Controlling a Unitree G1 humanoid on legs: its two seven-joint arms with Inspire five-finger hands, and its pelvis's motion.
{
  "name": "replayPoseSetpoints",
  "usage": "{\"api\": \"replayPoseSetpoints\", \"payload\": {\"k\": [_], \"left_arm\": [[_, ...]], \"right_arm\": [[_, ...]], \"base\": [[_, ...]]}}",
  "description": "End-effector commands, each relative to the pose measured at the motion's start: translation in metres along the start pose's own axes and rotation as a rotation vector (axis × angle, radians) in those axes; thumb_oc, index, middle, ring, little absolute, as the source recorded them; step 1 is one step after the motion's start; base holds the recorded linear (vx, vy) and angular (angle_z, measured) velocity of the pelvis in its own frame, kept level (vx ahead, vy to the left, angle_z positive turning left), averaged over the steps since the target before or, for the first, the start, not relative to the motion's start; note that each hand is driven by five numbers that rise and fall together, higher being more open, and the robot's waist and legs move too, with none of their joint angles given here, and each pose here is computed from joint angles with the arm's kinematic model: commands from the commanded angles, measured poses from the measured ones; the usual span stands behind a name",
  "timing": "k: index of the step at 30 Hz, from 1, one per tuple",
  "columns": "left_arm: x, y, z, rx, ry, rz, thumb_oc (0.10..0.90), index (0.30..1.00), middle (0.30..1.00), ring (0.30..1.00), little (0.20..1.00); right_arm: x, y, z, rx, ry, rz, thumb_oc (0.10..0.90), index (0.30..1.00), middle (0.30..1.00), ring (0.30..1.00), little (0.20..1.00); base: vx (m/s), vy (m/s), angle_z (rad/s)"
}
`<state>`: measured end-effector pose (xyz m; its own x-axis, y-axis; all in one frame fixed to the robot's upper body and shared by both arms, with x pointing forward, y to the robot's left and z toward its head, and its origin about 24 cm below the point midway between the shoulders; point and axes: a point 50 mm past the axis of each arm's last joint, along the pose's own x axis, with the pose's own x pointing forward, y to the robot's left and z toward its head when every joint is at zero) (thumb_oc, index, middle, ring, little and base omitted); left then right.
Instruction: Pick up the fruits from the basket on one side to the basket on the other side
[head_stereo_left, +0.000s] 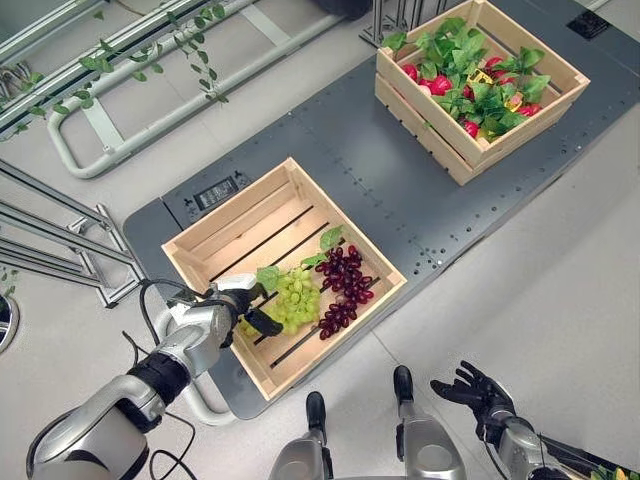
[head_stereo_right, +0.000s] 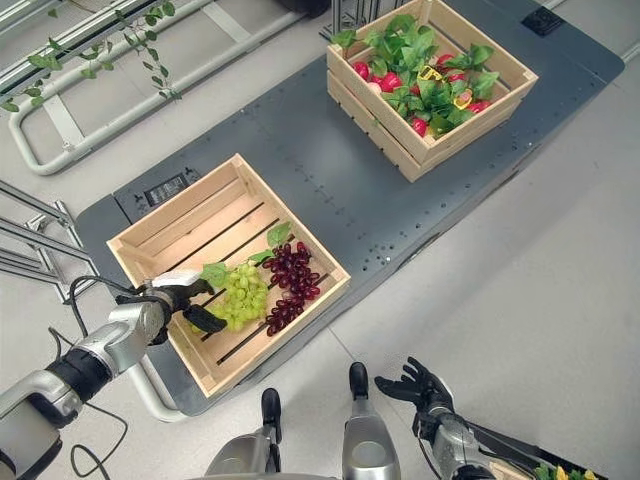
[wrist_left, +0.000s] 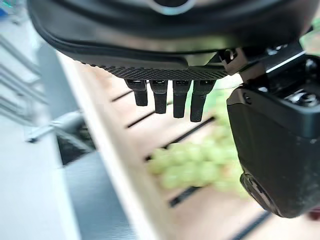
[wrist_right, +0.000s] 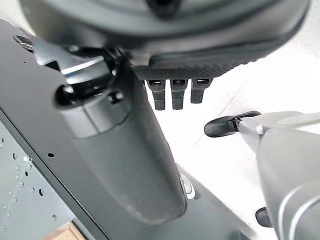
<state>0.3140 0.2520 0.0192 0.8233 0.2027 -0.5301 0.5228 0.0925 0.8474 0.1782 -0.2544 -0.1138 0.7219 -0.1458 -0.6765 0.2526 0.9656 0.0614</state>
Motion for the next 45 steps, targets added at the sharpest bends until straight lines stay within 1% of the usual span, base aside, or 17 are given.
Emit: {"api": "replayPoseSetpoints", "payload": {"k": [1, 8, 12, 17, 18, 19, 21, 30, 33, 36, 40, 45], "left_arm": [[0.005, 0.046, -0.010, 0.069, 0.107, 0.231, 0.800, 0.900, 0.900, 0.900, 0.900], [0.013, 0.032, -0.015, 0.099, 0.240, 0.286, 0.800, 0.900, 0.900, 0.900, 0.900], [0.015, 0.027, -0.012, 0.109, 0.250, 0.304, 0.800, 0.900, 0.900, 0.900, 0.900], [0.017, 0.028, -0.004, 0.111, 0.221, 0.335, 0.800, 0.900, 0.900, 0.900, 0.900], [0.017, 0.030, 0.000, 0.121, 0.205, 0.381, 0.800, 0.900, 0.900, 0.900, 0.900], [0.017, 0.030, 0.000, 0.121, 0.204, 0.386, 0.800, 0.900, 0.900, 0.900, 0.900], [0.017, 0.033, 0.001, 0.121, 0.187, 0.451, 0.800, 0.900, 0.900, 0.900, 0.900], [0.018, 0.038, 0.004, 0.168, 0.137, 0.521, 0.800, 0.900, 0.900, 0.900, 0.900], [0.018, 0.043, 0.008, 0.216, 0.104, 0.565, 0.800, 0.900, 0.900, 0.900, 0.900], [0.018, 0.045, 0.010, 0.226, 0.074, 0.602, 0.800, 0.900, 0.900, 0.900, 0.900], [0.018, 0.047, 0.016, 0.243, 0.029, 0.610, 0.800, 0.900, 0.900, 0.900, 0.900], [0.019, 0.044, 0.017, 0.326, 0.001, 0.604, 0.800, 0.900, 0.900, 0.900, 0.900]], "right_arm": [[0.000, 0.001, 0.008, -0.005, -0.045, 0.039, 0.800, 0.900, 0.900, 0.900, 0.900], [0.005, 0.016, 0.014, -0.003, -0.059, 0.069, 0.800, 0.900, 0.900, 0.900, 0.900], [0.007, 0.021, 0.018, -0.003, -0.068, 0.079, 0.800, 0.900, 0.900, 0.900, 0.900], [0.008, 0.025, 0.021, -0.006, -0.080, 0.088, 0.800, 0.900, 0.900, 0.900, 0.900], [0.008, 0.026, 0.022, -0.009, -0.082, 0.090, 0.800, 0.900, 0.900, 0.900, 0.900], [0.008, 0.026, 0.022, -0.010, -0.083, 0.091, 0.800, 0.900, 0.900, 0.900, 0.900], [0.009, 0.027, 0.022, -0.009, -0.087, 0.093, 0.800, 0.900, 0.900, 0.900, 0.900], [0.010, 0.029, 0.029, -0.022, -0.106, 0.106, 0.800, 0.900, 0.900, 0.900, 0.900], [0.011, 0.030, 0.031, -0.022, -0.116, 0.112, 0.800, 0.900, 0.900, 0.900, 0.900], [0.012, 0.032, 0.033, -0.025, -0.123, 0.119, 0.800, 0.900, 0.900, 0.900, 0.900], [0.012, 0.034, 0.035, -0.026, -0.132, 0.125, 0.800, 0.900, 0.900, 0.900, 0.900], [0.013, 0.034, 0.038, -0.033, -0.138, 0.129, 0.800, 0.900, 0.900, 0.900, 0.900]], "base": [[-0.02, -0.037, 0.01], [0.00, 0.000, 0.00], [0.00, 0.000, 0.00], [0.00, 0.000, 0.00], [0.00, 0.000, 0.00], [0.00, 0.000, 0.00], [0.00, 0.000, 0.00], [0.00, -0.001, -0.01], [0.00, 0.000, 0.00], [0.00, 0.000, 0.00], [-0.01, -0.001, 0.01], [-0.01, -0.001, 0.01]]}}
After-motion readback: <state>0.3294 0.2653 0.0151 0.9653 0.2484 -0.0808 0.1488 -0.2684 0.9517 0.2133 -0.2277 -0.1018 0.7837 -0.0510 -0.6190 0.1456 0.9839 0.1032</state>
